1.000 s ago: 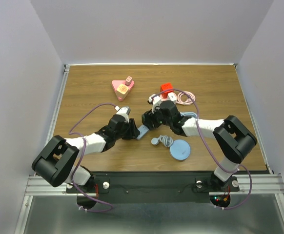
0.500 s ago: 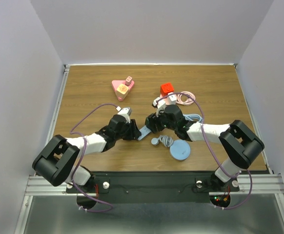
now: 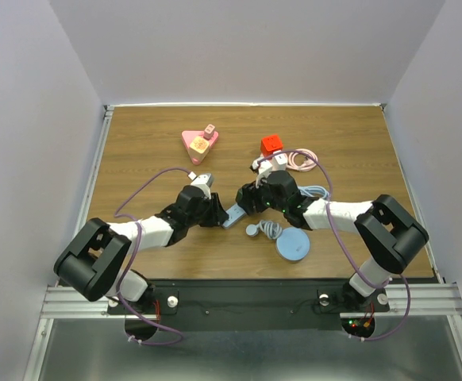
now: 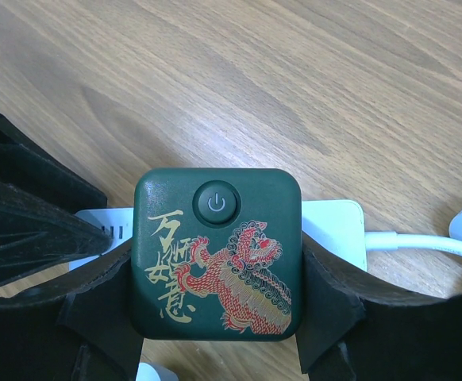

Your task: Insert the plug

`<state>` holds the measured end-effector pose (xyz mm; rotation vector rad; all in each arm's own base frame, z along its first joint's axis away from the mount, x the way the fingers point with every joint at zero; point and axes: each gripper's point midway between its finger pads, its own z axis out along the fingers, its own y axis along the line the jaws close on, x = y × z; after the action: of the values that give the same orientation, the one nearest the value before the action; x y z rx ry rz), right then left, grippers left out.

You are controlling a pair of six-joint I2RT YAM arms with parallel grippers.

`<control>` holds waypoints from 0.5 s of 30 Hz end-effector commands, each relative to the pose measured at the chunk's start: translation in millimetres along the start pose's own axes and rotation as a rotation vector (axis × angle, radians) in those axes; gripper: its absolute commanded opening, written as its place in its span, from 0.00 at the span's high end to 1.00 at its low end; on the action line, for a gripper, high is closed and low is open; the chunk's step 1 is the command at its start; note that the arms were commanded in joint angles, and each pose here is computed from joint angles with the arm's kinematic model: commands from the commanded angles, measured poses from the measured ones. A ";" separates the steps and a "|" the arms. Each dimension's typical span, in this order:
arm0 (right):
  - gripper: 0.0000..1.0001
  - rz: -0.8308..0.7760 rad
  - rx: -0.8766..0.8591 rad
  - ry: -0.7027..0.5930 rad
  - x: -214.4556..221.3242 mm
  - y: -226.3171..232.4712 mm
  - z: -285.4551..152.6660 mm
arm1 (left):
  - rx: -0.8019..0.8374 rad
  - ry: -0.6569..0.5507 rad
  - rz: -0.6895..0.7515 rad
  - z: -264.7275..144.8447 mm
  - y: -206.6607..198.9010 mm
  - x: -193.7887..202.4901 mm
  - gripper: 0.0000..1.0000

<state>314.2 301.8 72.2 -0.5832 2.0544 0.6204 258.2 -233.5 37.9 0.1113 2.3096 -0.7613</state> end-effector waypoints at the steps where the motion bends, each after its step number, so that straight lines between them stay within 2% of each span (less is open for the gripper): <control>1: 1.00 0.016 0.014 0.156 47.1 -2.6 -12.2 | -0.072 0.069 0.031 2.6 18.3 16.9 0.58; 8: 1.00 -0.028 -0.045 0.193 58.5 5.6 -11.4 | -0.070 0.068 0.031 2.9 17.7 16.5 0.59; 15: 0.99 -0.041 -0.033 0.239 78.4 3.4 -9.9 | -0.058 0.081 0.031 7.9 15.4 17.3 0.59</control>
<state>307.5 307.9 72.0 -0.6459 2.0378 0.6528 261.5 -235.4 38.8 0.1245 2.3079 -0.7597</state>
